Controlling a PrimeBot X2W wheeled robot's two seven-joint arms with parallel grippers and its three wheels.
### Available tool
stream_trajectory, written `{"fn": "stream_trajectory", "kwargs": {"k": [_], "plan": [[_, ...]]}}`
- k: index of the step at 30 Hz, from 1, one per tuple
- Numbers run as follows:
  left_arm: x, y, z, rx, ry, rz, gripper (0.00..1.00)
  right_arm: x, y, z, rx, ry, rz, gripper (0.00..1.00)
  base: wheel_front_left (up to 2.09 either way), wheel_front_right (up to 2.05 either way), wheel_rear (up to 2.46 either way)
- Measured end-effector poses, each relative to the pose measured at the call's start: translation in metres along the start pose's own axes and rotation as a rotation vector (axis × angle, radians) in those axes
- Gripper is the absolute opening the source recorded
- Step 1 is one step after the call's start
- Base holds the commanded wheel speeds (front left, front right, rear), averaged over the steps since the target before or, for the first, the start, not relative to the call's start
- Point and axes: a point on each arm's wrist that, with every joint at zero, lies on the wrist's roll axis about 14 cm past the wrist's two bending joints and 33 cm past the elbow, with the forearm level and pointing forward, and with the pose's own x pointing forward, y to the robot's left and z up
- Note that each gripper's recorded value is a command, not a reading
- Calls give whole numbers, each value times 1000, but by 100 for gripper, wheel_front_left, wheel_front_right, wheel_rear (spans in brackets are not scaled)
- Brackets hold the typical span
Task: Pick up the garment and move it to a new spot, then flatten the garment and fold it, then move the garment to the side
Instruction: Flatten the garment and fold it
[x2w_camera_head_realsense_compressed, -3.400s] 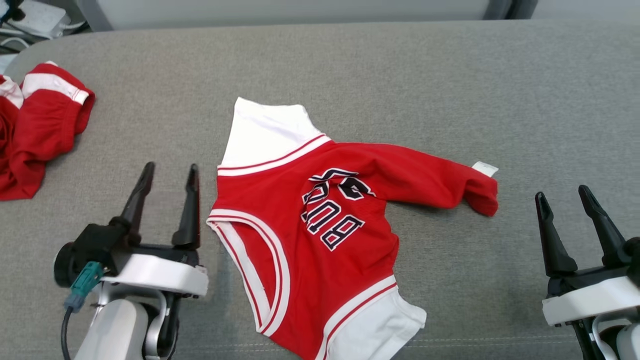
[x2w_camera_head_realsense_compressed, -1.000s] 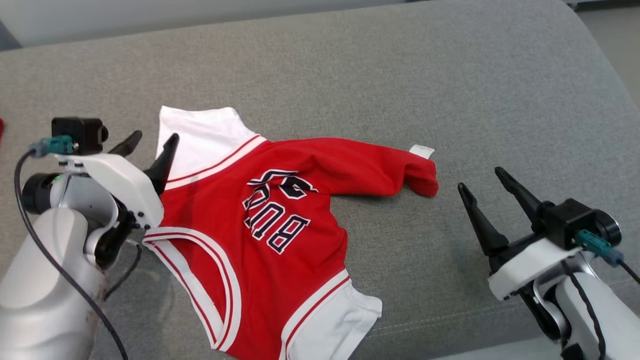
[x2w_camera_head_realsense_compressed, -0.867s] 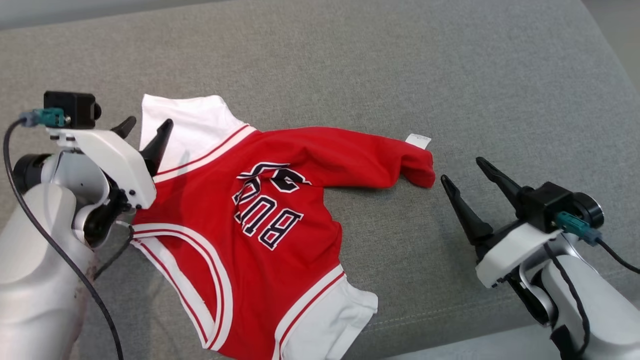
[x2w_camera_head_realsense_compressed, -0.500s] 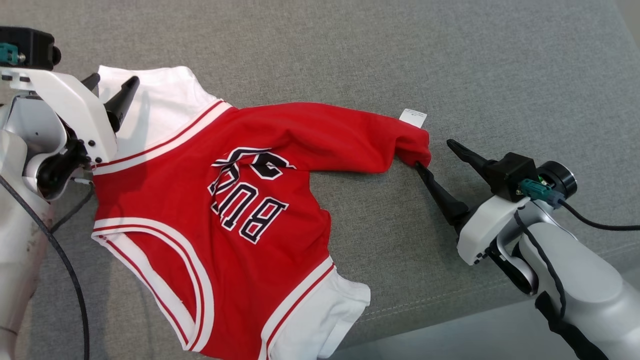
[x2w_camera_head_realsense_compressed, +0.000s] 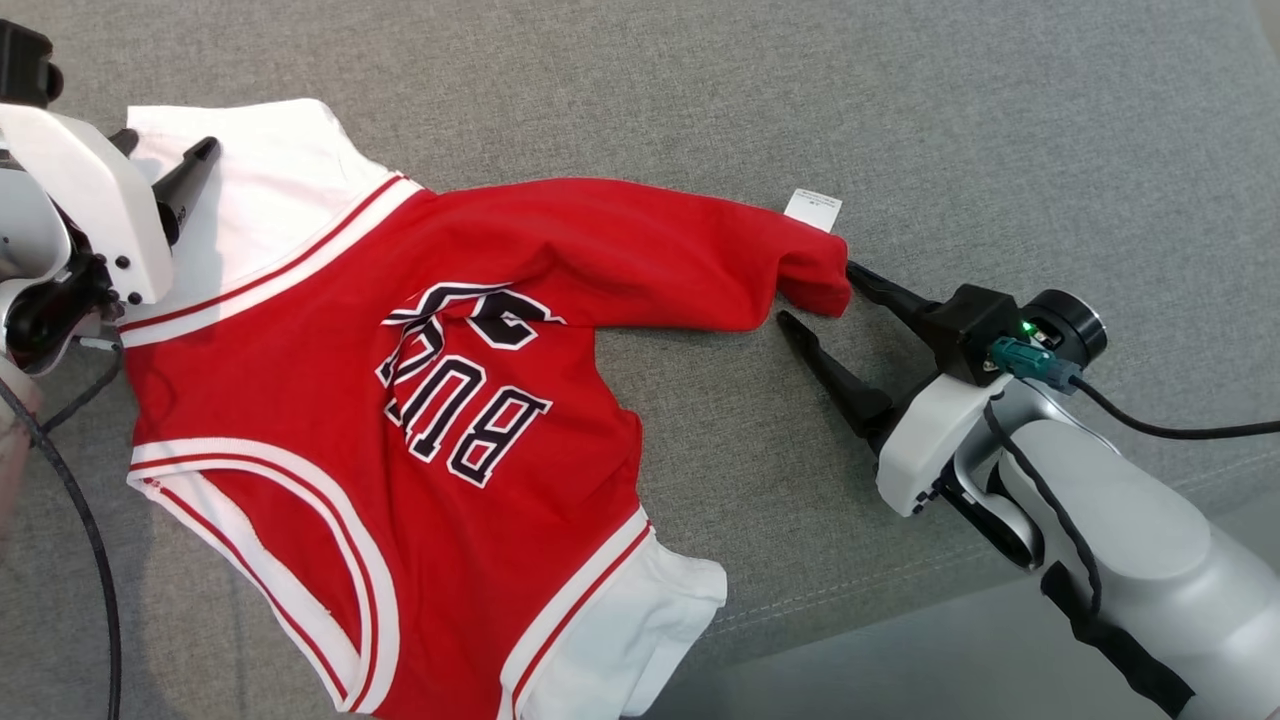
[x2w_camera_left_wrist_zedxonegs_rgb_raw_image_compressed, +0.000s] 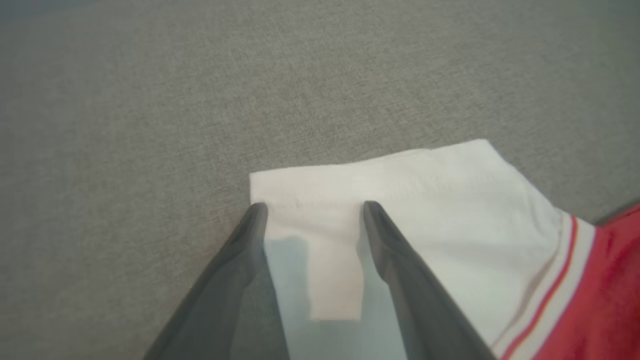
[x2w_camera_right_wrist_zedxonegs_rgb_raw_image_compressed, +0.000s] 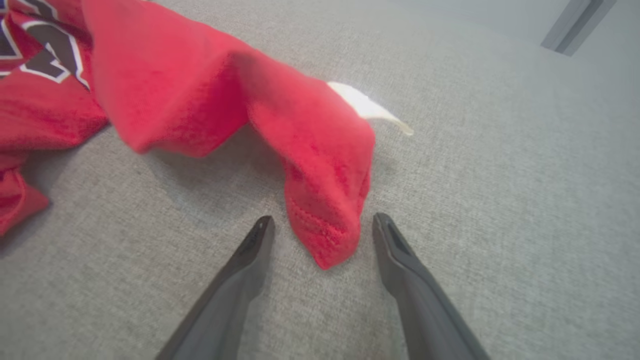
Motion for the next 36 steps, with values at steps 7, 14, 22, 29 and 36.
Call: {"fn": "stream_trajectory", "kwargs": {"k": [7, 14, 22, 29, 36], "plan": [[4, 11, 3, 6, 0, 30, 100, 1, 3, 5, -3, -15, 13, 100, 0, 0, 0], [5, 7, 0, -5, 20, 20, 0, 1, 1, 8, -7, -23, 9, 0, 0, 0, 0], [-5, -14, 14, 8, -5, -58, 0, -8, -21, 31, -31, -103, -26, 0, 0, 0, 0], [-41, -14, 43, -10, -45, -134, 0, -37, -27, 20, -78, -71, 1, 0, 0, 0, 0], [-98, -20, 226, 60, -626, -109, 0, -8, -106, 197, -366, -241, -154, 0, 0, 0, 0]]}}
